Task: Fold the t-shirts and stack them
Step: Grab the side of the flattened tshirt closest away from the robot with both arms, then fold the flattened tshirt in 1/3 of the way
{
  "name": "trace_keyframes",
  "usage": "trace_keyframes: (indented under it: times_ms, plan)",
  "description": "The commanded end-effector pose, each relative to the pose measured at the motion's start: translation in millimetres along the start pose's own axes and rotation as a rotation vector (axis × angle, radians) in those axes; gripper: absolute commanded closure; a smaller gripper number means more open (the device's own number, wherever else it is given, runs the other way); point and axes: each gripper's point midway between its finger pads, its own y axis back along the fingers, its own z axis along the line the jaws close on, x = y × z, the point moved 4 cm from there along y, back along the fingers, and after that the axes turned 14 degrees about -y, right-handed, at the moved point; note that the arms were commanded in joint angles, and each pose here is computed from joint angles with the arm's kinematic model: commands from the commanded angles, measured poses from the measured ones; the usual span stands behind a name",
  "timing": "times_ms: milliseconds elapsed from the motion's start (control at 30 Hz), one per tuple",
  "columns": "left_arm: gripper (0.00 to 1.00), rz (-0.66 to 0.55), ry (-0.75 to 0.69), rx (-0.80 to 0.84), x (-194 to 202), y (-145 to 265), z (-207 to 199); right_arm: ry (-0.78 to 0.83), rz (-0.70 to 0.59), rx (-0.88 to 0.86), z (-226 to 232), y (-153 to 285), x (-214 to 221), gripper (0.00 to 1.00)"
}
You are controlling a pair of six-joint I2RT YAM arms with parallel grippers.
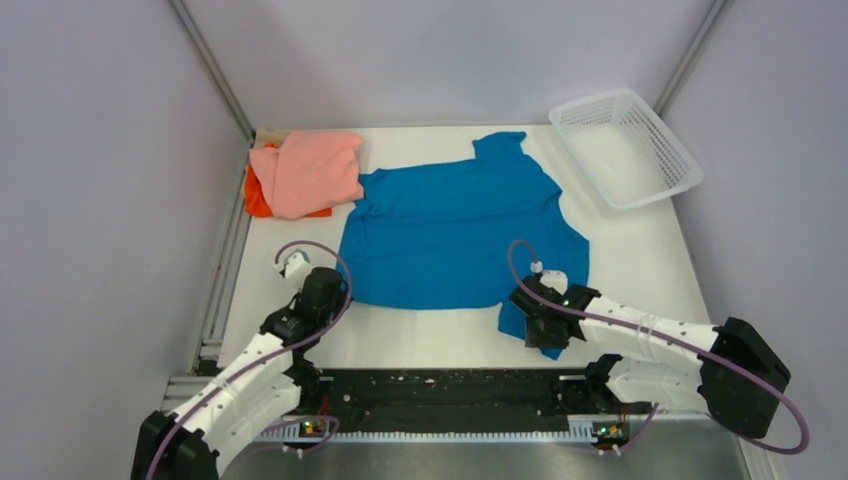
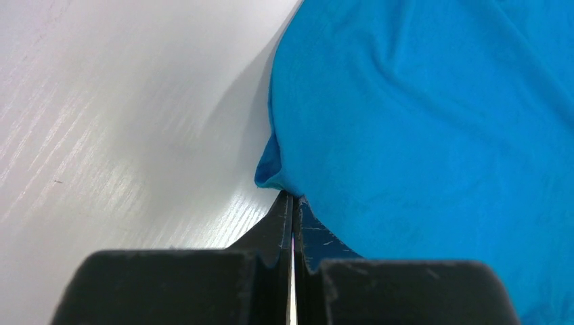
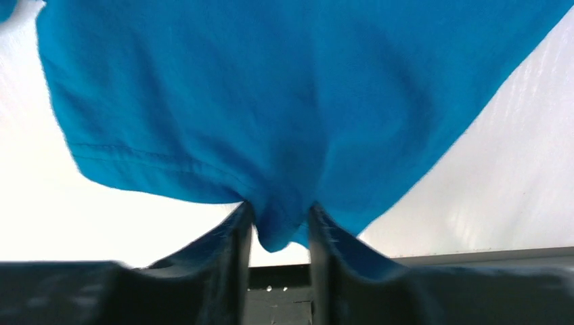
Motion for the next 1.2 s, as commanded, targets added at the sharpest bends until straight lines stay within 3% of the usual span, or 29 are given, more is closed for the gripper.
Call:
trace_keyframes:
  times_ms: [0, 167, 433, 700, 833, 1167]
  plan:
    - [1.0, -0.039, 0.005, 0.004, -9, 5, -1, -0.05, -0.079, -0.035, 12, -12, -9, 0.73]
    - [1.0, -0.048, 0.032, -0.019, -13, 13, 5, -0.087, -0.193, -0.015, 3, 16, -30, 1.0]
    - [1.0, -0.141, 0.056, 0.071, -35, 15, -14, -0.113, -0.42, -0.067, 12, 61, -76, 1.0]
    - [1.0, -0.205, 0.053, -0.012, -55, 2, -20, -0.22, -0.691, -0.177, 45, 97, -158, 1.0]
    - [1.0, -0.224, 0.055, -0.066, -68, -5, -23, -0.278, -0.72, -0.223, 56, 96, -197, 1.0]
    - [1.0, -0.175, 0.047, -0.126, -88, -43, -43, -0.187, -0.719, -0.154, 92, 61, -253, 1.0]
